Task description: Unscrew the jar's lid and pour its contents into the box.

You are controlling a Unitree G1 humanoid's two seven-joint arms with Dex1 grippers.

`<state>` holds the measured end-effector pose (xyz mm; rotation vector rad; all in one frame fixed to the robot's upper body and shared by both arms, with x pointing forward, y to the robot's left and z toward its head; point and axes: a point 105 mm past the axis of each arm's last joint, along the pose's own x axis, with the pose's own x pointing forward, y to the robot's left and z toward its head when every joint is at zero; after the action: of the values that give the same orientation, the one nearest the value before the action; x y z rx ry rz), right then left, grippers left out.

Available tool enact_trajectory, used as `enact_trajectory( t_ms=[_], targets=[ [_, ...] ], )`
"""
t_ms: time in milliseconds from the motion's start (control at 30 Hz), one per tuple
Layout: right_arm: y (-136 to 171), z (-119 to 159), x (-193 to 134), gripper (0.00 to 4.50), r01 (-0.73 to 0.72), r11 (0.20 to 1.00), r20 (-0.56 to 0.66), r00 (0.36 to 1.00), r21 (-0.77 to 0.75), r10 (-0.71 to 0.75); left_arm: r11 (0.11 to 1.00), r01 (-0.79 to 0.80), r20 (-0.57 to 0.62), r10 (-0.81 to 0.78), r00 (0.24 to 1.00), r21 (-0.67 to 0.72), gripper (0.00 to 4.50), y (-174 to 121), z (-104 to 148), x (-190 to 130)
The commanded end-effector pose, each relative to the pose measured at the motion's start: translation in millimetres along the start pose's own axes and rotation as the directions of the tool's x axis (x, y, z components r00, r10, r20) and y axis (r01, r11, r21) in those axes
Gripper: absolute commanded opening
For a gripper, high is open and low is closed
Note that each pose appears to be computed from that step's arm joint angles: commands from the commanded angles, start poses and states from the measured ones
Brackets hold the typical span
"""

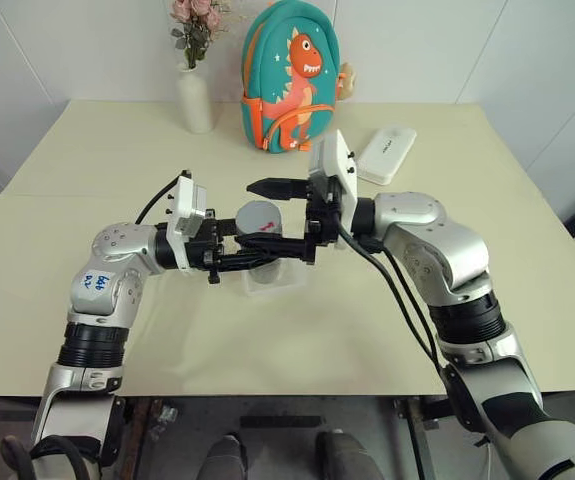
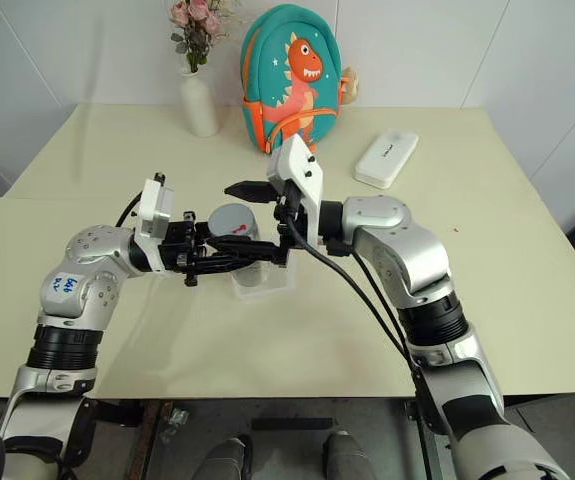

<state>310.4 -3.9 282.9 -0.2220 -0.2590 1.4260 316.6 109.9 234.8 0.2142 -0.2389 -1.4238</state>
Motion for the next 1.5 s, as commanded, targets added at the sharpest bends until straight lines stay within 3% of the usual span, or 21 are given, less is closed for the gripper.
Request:
enact_trajectory(
  t_ms=[33,400,667,1067,1500],
  targets=[
    [-4.9,16.7,-17.4,4.46,0.046,0.998,0.028,0.999,-0.042,-0.045,0.999,0.001,0.006,-0.002,1.0,0.043,2.0,-1.8,7.1,-7.5],
    [11.1,13.2,-31.7,4.46,-0.009,1.0,-0.023,1.0,-0.025,0.008,0.998,-0.03,0.007,0.03,1.0,0.047,2.0,4.6,5.2,-13.8],
    [13.2,41.2,-12.2,4.46,0.008,1.0,0.129,0.992,0.005,-0.008,0.999,0.021,0.018,-0.021,1.0,0.038,2.0,5.0,1.8,-2.9],
    [17.2,15.8,11.4,4.46,-0.016,1.0,0.063,0.998,0.001,0.016,0.994,0.094,0.034,-0.096,0.995,0.058,2.0,4.3,11.2,10.3],
    [8.5,13.8,22.0,4.46,0.013,1.0,0.074,0.997,-0.018,-0.012,0.991,0.13,-0.006,-0.13,0.991,0.039,2.0,-2.9,9.2,10.0]
  ],
)
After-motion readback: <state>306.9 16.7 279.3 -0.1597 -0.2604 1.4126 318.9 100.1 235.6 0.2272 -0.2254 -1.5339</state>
